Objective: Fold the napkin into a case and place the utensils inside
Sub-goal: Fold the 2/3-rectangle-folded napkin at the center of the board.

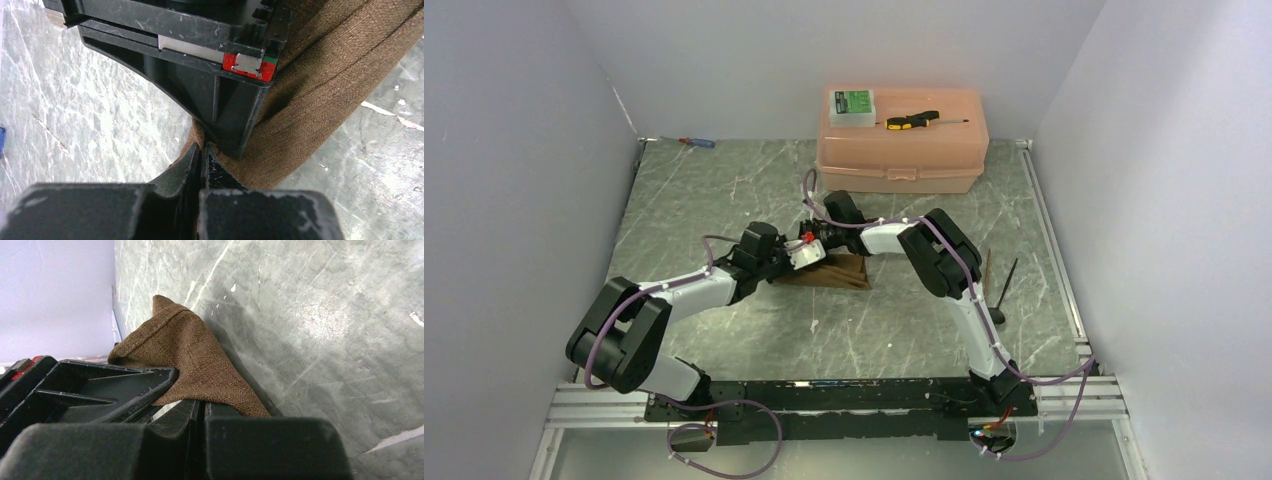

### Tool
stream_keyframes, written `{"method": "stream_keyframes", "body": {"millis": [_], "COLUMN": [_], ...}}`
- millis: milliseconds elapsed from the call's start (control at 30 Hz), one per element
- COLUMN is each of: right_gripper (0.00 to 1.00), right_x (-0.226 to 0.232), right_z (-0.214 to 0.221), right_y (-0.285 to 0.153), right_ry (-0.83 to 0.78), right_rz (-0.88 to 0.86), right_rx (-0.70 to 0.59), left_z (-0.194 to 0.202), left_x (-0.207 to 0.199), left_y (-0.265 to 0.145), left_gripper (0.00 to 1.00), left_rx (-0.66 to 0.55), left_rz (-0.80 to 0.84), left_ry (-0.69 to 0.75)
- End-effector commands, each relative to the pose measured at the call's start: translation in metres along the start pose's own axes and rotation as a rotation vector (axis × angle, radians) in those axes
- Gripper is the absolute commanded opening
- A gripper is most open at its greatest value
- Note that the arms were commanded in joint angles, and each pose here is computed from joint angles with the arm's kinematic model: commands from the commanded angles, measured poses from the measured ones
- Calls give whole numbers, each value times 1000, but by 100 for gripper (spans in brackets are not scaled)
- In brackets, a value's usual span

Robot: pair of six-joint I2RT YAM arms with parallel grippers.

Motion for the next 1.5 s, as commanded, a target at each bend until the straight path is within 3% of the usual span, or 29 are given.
{"method": "stream_keyframes", "body": {"millis": [0,500,767,900,1167,1400,1467], "right_gripper": [0,0,28,50,45,58,66], "right_x": [15,0,10,24,22,1,-2], "right_z": [-18,-10,-17,-32,-37,-33,-21], "right_y": [3,16,-20,-41,-60,-147,-166], "right_ry": [-27,47,-3,-60,-49,-209,-266], "right_rz": [-15,-192,-250,-299,-311,-69,9], "right_rx": [-44,10,-78,-126,-164,-291,-315], "left_z": [-22,36,62,71,70,70,69], "left_x": [3,-38,-51,-56,-64,-63,-63], "left_y": [-1,9,10,11,15,13,13], "left_gripper": [7,11,3,3,3,3,3], "left_rx": [-136,-41,83,118,132,164,164], "left_rz": [-3,205,344,386,467,482,481], "left_ry": [85,389,421,440,499,480,471]}}
Point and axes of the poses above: each gripper's point midway between its finger pads, its own y axis out along the fingers, its own x axis along the line the jaws close on, z = x × y, the point moved 7 cm from there along -y, back along the fingers, and after that the axes turned 10 degrees about -y, right-handed, at the moved point
